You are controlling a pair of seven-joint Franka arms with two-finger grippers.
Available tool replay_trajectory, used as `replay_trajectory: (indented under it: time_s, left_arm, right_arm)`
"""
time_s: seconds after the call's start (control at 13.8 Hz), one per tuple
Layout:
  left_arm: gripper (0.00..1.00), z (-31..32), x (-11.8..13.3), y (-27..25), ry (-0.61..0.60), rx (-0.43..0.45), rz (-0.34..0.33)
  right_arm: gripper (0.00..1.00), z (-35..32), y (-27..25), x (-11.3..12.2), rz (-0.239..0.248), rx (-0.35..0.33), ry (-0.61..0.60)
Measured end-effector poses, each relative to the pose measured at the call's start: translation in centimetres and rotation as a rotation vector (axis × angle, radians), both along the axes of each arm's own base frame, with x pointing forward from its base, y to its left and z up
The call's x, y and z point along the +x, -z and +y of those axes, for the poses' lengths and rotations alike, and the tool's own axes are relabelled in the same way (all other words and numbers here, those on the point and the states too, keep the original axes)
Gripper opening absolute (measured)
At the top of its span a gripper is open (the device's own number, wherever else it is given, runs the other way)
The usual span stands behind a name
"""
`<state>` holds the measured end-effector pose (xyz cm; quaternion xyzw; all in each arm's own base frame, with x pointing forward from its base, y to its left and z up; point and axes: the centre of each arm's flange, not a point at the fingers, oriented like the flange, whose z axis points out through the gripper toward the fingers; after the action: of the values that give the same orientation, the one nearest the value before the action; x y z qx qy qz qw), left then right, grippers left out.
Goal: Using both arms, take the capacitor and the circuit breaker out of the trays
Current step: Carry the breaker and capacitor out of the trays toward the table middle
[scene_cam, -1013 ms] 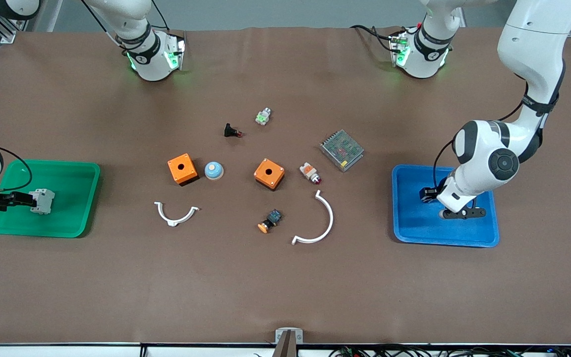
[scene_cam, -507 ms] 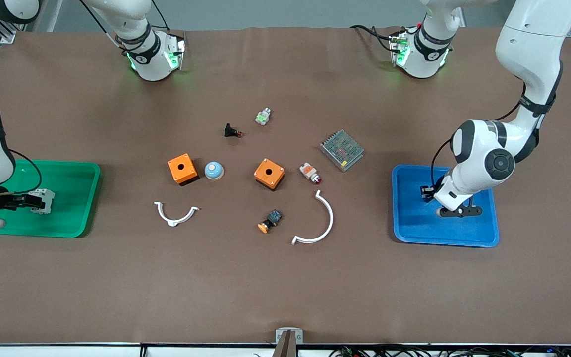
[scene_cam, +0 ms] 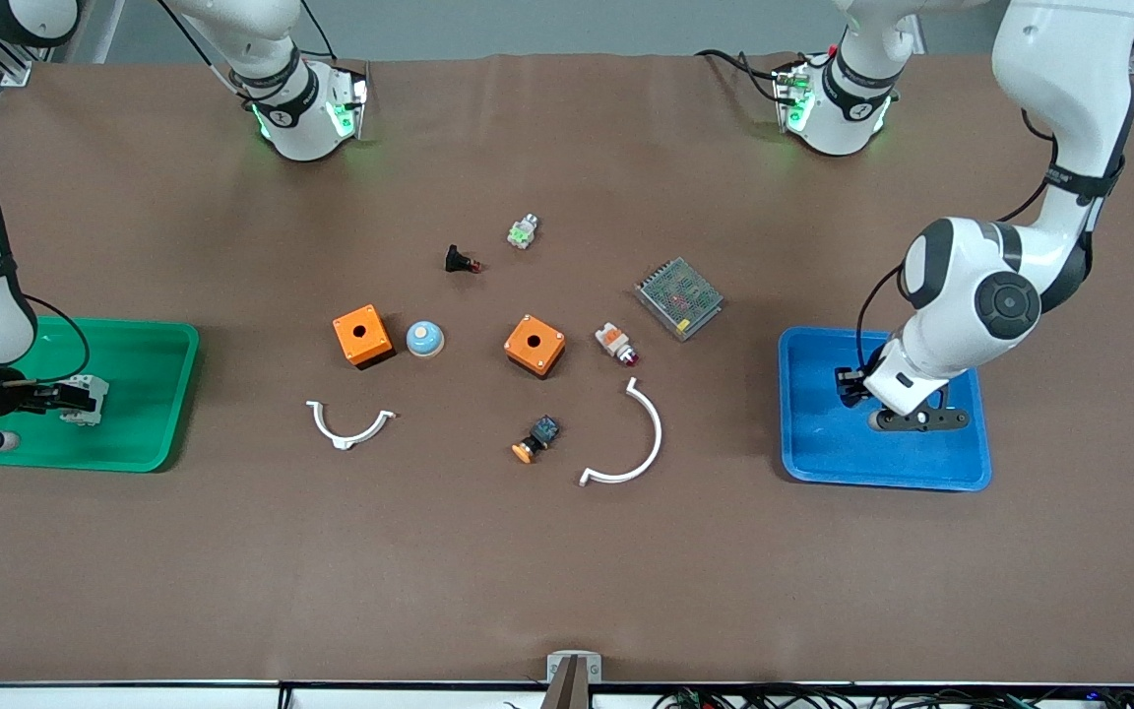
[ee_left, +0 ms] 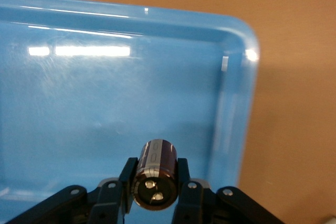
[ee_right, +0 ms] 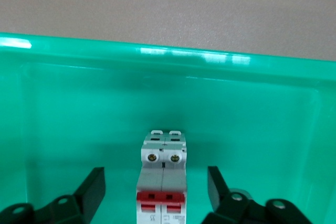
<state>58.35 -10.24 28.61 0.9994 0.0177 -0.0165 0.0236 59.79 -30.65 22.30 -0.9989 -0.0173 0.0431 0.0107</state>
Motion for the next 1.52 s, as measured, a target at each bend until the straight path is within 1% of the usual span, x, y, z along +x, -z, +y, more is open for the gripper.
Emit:
replay_trajectory:
  time_s: [0.07, 0.14, 0.22, 0.29, 0.51, 0.8, 0.87, 1.01, 1.16, 1.23, 1.38, 1.52]
  left_arm:
    - [0.35, -2.0, -0.1, -1.4, -0.018, -0.003, 0.011]
    - [0.35, -4.2, -0.2, -2.5, -0.039, -0.009, 0.015]
    - [0.35, -6.5, -0.5, -3.2, -0.062, -0.018, 0.014]
    - [0.35, -8.6, -0.7, -3.6, -0.088, -0.025, 0.011]
    - [0.35, -15.3, -0.7, -3.6, -0.187, -0.05, 0.012]
    - [0.35, -23.3, 0.5, -2.4, -0.285, -0.1, 0.024]
    - [0.35, -25.2, 0.7, -1.7, -0.301, -0.101, 0.023]
    - [0.35, -28.0, 1.2, -0.4, -0.325, -0.103, 0.017]
    - [0.35, -29.7, 2.0, 0.7, -0.335, -0.116, 0.016]
    - [0.35, -30.1, 2.4, 1.2, -0.336, -0.12, 0.013]
    - [0.35, -31.0, 2.9, 2.4, -0.33, -0.106, -0.001]
    - [0.35, -32.7, 2.6, 4.3, -0.307, -0.07, -0.031]
  right_arm:
    - [0.73, 0.0, 0.1, -0.1, 0.007, 0.003, 0.002]
    - [0.6, 0.0, 0.1, -0.1, 0.01, 0.004, 0.004]
    - [0.49, 0.0, 0.1, -0.2, 0.011, 0.004, 0.005]
    - [0.41, 0.0, 0.1, -0.2, 0.011, 0.004, 0.007]
    - [0.4, 0.0, 0.1, -0.2, 0.012, 0.004, 0.007]
    - [0.4, 0.1, -0.7, 0.0, 0.022, 0.01, 0.004]
    - [0.4, 0.4, -1.7, 0.3, 0.027, 0.014, -0.001]
    - [0.4, 1.9, -5.4, 1.4, 0.027, 0.018, -0.028]
    - [0.4, 6.1, -10.0, 3.0, 0.024, 0.013, -0.076]
    - [0.4, 8.7, -12.2, 3.6, 0.027, 0.009, -0.079]
    - [0.4, 14.1, -15.2, 4.2, 0.044, 0.004, -0.084]
    - [0.4, 20.5, -17.3, 4.5, 0.076, -0.003, -0.083]
